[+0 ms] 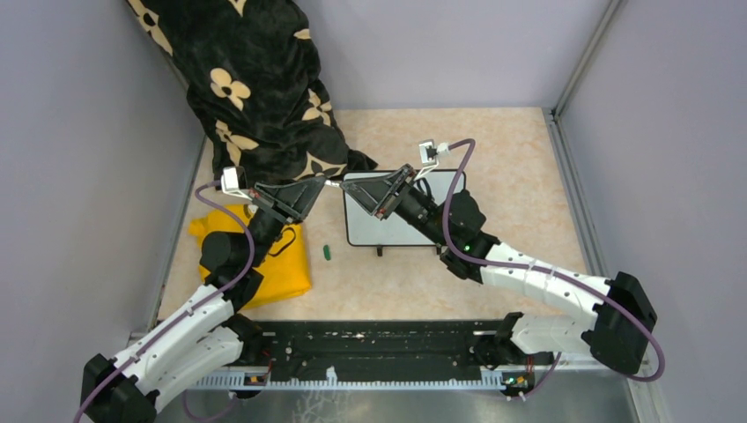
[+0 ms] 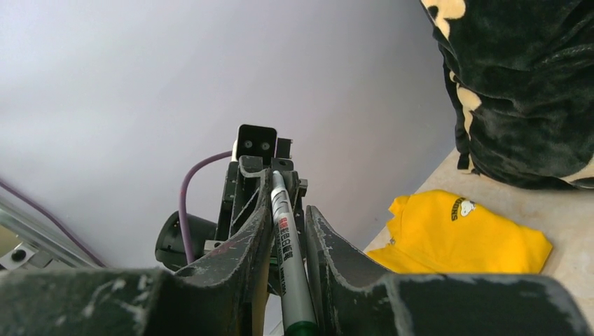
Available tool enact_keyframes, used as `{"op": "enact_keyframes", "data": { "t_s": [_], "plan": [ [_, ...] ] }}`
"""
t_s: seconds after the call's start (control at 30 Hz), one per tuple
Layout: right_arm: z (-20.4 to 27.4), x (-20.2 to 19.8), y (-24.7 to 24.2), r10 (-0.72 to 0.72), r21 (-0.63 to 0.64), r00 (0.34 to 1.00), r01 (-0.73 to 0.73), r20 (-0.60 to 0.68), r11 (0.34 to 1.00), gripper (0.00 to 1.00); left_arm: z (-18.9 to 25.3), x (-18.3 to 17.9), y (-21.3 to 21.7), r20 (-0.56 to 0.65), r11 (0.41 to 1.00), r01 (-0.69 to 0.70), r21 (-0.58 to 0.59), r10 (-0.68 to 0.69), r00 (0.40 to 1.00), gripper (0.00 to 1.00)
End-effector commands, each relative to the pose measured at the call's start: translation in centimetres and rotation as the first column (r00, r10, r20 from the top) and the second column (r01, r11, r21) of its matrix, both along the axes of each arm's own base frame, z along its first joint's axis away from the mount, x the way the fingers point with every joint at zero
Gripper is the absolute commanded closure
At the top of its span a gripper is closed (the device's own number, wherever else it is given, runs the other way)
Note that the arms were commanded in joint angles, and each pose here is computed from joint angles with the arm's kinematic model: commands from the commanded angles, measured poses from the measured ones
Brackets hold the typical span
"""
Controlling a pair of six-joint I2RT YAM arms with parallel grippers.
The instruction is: Write a sentence on the whiteboard
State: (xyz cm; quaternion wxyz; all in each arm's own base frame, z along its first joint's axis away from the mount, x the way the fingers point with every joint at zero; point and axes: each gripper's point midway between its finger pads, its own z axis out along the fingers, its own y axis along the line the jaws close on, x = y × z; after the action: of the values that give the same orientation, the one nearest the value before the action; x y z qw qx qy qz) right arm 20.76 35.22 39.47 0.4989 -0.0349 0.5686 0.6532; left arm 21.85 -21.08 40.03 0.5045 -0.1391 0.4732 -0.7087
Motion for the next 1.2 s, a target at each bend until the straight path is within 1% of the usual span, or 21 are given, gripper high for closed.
{"op": "enact_keyframes", "data": {
  "t_s": [0.0,0.13,0.3,0.37,0.4,0.43,0.47,0.63,0.7,0.77,0.83,0.9,0.97,1.07,1.1,1.17],
  "plan": [
    [4.0,-0.7,-0.8,0.001,0.099,0.998,-0.007,0.058,0.995,0.78,-0.4,0.1,0.2,-0.012,1.000,-0.012,-0.005,0.012,1.000,1.00],
    [4.0,-0.7,-0.8,0.001,0.102,0.998,-0.007,0.059,0.995,0.83,-0.7,0.1,-0.1,-0.019,1.000,0.001,0.000,-0.001,1.000,1.00],
    [3.9,-0.9,-0.7,0.010,0.096,0.998,-0.016,0.063,0.995,0.96,-1.0,0.1,-0.3,-0.022,1.000,0.013,0.007,-0.013,1.000,1.00],
    [3.9,-1.0,-0.8,0.010,0.091,0.998,-0.016,0.067,0.996,1.00,-1.2,0.2,-0.5,-0.028,1.000,0.018,0.016,-0.018,0.999,1.00],
    [3.9,-1.0,-0.8,0.009,0.089,0.998,-0.015,0.070,0.996,1.00,-1.3,0.1,-0.6,-0.029,0.999,0.024,0.023,-0.023,0.999,0.98],
    [3.7,-1.0,-0.9,0.004,0.080,0.998,-0.009,0.069,0.997,1.00,-1.4,0.1,-0.7,-0.027,0.999,0.023,0.031,-0.022,0.999,0.93],
    [3.7,-1.0,-1.1,-0.001,0.073,0.998,-0.004,0.070,0.997,1.00,-1.5,0.1,-0.7,-0.025,0.999,0.020,0.040,-0.019,0.999,0.85],
    [2.5,-1.0,-2.8,-0.066,-0.004,0.995,0.066,0.077,0.998,1.00,-2.5,0.4,0.4,-0.035,0.993,-0.061,0.103,0.065,0.997,0.38],
    [1.7,-0.8,-3.9,-0.114,-0.059,0.991,0.119,0.075,0.991,1.00,-3.3,0.6,1.3,-0.037,0.982,-0.124,0.140,0.131,0.991,0.29],
    [1.0,-0.9,-5.4,-0.159,-0.114,0.984,0.168,0.081,0.979,1.00,-4.2,0.7,2.1,-0.028,0.962,-0.177,0.207,0.187,0.982,0.24],
    [-0.3,-0.8,-6.9,-0.209,-0.186,0.974,0.222,0.088,0.957,1.00,-5.2,0.8,2.6,-0.006,0.924,-0.221,0.311,0.235,0.972,0.21],
    [-1.7,-0.7,-8.6,-0.260,-0.269,0.961,0.275,0.091,0.923,1.00,-7.0,0.9,2.9,0.018,0.857,-0.247,0.451,0.268,0.963,0.19],
    [-3.1,-0.5,-10.5,-0.316,-0.352,0.943,0.331,0.099,0.876,1.00,-8.4,1.0,3.2,0.057,0.773,-0.260,0.578,0.279,0.959,0.17],
    [-5.5,-0.4,-13.6,-0.392,-0.491,0.913,0.394,0.114,0.777,1.00,-10.4,0.8,3.2,0.100,0.632,-0.234,0.739,0.241,0.965,0.14],
    [-6.4,-0.5,-14.8,-0.414,-0.541,0.903,0.408,0.119,0.736,1.00,-11.1,0.7,3.2,0.103,0.589,-0.218,0.779,0.222,0.970,0.13],
    [-7.3,-0.6,-16.6,-0.453,-0.589,0.881,0.439,0.135,0.679,1.00,-12.3,0.5,3.1,0.098,0.517,-0.182,0.836,0.186,0.978,0.11]
  ]
}}
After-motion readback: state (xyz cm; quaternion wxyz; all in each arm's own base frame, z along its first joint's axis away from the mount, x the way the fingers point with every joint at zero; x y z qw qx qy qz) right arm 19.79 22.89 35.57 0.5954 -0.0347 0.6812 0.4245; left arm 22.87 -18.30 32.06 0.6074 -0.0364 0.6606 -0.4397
